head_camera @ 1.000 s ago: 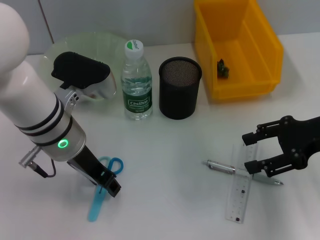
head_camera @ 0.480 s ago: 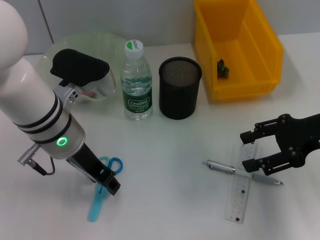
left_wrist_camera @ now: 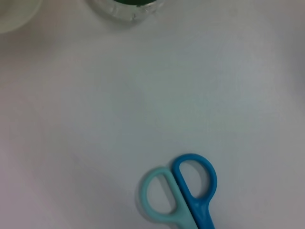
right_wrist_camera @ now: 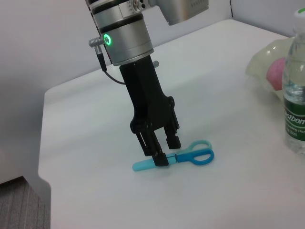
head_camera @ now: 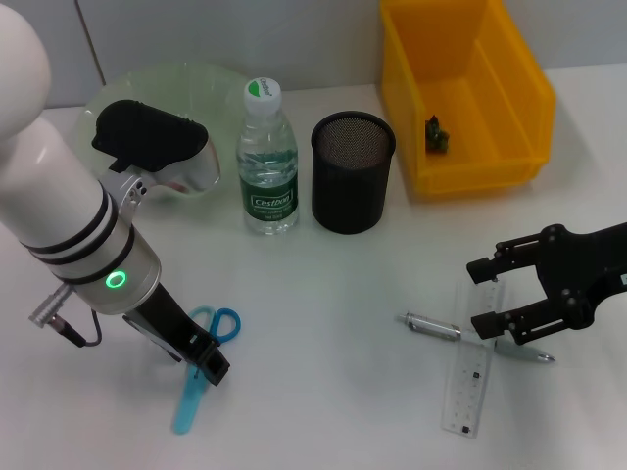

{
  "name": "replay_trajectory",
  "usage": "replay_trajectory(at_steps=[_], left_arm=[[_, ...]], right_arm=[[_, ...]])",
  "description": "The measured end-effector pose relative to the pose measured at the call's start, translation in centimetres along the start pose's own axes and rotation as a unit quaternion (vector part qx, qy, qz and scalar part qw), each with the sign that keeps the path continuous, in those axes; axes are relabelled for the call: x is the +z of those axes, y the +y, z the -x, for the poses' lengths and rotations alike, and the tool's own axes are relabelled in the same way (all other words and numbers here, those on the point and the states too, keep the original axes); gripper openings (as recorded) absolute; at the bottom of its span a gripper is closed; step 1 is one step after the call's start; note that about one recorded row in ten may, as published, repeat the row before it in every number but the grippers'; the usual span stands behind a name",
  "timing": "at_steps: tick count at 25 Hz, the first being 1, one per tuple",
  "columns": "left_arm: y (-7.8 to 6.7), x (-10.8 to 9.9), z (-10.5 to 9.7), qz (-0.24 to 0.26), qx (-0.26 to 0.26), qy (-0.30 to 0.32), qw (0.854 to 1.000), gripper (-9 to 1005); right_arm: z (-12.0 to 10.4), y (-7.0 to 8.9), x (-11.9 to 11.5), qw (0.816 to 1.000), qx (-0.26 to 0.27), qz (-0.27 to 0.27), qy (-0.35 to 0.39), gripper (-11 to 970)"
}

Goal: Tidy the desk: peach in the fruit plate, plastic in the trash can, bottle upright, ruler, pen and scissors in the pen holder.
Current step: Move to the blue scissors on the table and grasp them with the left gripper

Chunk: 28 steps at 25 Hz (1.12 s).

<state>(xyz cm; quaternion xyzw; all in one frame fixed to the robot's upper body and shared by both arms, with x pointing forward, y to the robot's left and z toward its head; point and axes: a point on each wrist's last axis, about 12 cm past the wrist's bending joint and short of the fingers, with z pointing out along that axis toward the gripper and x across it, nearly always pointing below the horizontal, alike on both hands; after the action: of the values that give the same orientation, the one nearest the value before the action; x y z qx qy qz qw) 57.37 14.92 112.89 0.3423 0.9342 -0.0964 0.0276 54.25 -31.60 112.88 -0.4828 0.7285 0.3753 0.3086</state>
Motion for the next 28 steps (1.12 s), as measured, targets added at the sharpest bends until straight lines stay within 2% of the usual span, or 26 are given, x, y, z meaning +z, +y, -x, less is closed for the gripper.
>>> replay_trajectory(at_steps=[13, 28], left_arm=[[0.22, 0.6, -0.14, -0.009, -0.015, 0.003, 1.0, 493], [0.41, 0.82, -0.32, 0.0, -0.007, 0.004, 1.0, 434]], right_arm=[[0.01, 0.1, 0.02, 1.0, 0.0, 0.004, -0.001, 740], [0.01, 0.16, 0.15, 1.0, 0.002, 0.006, -0.002, 740]])
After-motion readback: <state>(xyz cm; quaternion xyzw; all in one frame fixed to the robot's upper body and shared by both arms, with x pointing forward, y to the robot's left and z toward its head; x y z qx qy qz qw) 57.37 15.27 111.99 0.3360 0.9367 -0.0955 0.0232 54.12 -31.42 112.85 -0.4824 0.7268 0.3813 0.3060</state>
